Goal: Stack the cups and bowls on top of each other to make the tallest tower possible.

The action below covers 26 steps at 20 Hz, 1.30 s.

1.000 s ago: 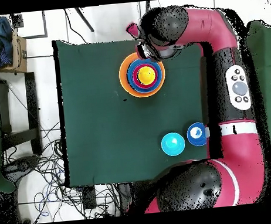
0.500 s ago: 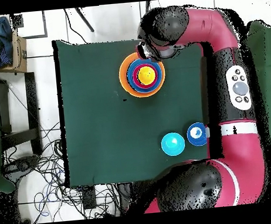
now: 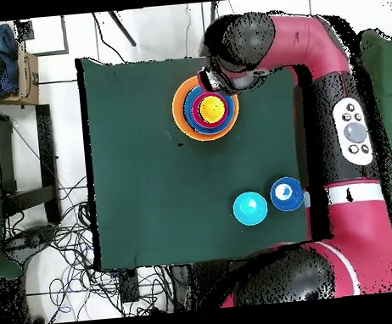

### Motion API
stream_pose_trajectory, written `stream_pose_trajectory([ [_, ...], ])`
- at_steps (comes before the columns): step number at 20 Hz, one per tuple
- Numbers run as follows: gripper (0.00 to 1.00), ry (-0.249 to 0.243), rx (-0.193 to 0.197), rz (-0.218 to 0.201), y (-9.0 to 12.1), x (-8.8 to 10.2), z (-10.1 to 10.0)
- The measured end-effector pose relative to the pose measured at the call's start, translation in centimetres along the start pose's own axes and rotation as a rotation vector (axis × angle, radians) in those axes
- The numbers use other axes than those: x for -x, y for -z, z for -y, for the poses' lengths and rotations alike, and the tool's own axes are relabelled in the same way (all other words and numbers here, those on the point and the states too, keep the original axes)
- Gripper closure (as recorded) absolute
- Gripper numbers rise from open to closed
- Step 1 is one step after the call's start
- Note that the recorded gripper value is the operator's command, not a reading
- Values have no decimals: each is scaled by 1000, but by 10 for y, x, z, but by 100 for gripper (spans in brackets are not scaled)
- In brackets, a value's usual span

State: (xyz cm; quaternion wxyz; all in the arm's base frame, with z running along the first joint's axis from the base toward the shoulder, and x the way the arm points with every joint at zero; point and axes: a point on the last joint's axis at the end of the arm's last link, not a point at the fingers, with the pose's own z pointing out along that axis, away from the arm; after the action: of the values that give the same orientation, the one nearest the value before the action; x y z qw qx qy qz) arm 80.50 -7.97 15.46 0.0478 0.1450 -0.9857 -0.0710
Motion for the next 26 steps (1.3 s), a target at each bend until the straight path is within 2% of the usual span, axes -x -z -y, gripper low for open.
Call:
stream_pose_trajectory([
  [7, 0, 6, 0, -2, 24, -14, -4],
  [13, 0, 8, -17, 10, 40, -15, -5],
  [18, 0, 18, -20, -1, 43, -20, -11],
  [26, 0, 58, -18, -34, 31, -42, -30],
])
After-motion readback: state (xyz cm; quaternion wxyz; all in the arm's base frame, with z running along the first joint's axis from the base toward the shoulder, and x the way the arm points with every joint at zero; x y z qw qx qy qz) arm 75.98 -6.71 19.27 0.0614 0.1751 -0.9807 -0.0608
